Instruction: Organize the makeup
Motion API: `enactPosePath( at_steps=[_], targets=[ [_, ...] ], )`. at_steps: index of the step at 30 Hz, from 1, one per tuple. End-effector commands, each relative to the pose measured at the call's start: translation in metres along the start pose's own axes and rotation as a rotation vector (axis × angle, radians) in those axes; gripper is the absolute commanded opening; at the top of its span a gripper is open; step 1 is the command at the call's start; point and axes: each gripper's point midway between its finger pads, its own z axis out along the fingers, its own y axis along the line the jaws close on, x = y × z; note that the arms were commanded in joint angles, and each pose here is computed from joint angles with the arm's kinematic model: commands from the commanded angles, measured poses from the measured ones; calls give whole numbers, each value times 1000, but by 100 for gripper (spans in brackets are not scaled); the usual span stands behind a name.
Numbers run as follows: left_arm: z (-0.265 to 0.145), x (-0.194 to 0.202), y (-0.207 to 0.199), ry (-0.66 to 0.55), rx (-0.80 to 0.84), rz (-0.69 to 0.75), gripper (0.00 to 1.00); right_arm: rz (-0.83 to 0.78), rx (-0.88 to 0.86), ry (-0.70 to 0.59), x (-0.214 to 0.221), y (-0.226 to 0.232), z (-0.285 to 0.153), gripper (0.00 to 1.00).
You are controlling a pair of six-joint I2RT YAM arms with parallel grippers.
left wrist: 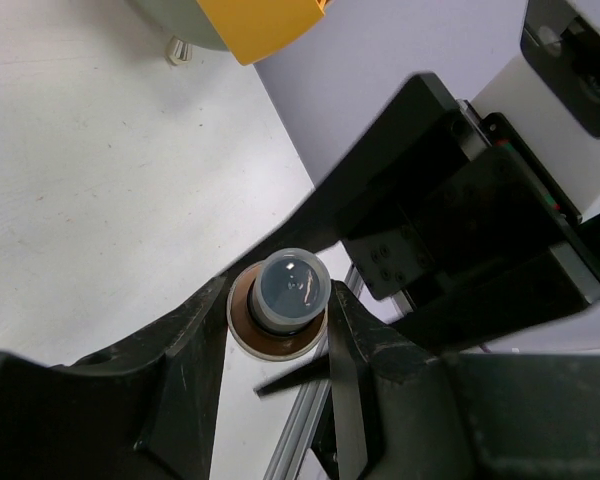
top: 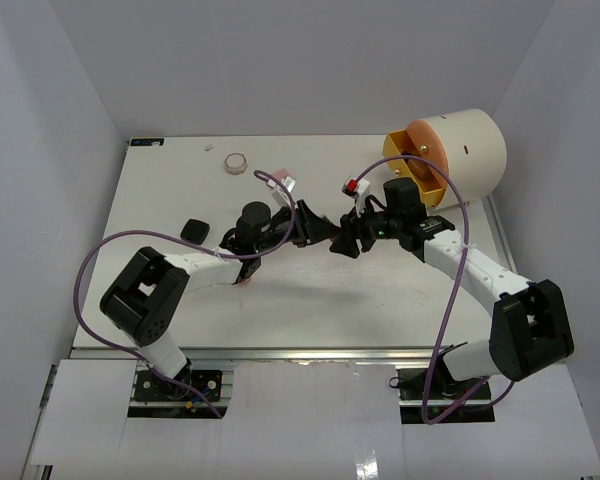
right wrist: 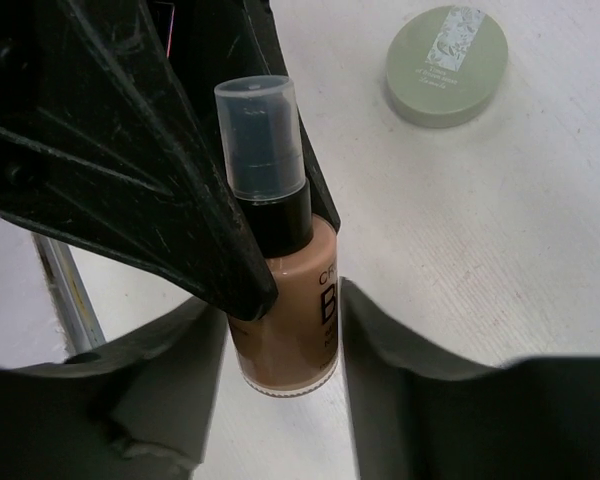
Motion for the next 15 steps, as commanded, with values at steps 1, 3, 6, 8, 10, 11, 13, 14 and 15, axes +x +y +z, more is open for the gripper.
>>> enactPosePath(
  at_steps=[1, 3, 6, 8, 10, 11, 13, 14, 15],
  targets=[
    [3, -17, -27, -29, 84, 28, 14, -42, -16, -42, -23, 5, -2, 44],
    [3, -16, -26, -26, 80, 24, 18, -50, -15, -43, -24, 5, -3, 33],
    [2, -17, -23, -33, 58, 12, 45, -62, -16, -42, -25, 5, -5, 22],
    [-1, -21, -22, -54, 35, 17, 64, -74, -11, -41, -25, 5, -7, 17],
    [-5, -27, -23, -79, 19, 36, 76, -90, -5, -39, -25, 6, -9, 13],
    [-7, -31, -24, -95, 13, 51, 81, -99, 2, -37, -25, 5, -10, 12],
    [-14, -42, -26, -124, 6, 74, 91, -118, 19, -28, -22, 2, -12, 11],
    [-19, -47, -28, -139, 4, 83, 97, -128, 28, -22, -20, 1, -13, 11],
    [-23, -52, -29, -152, 3, 89, 98, -138, 41, -16, -19, -1, -14, 11]
  ],
)
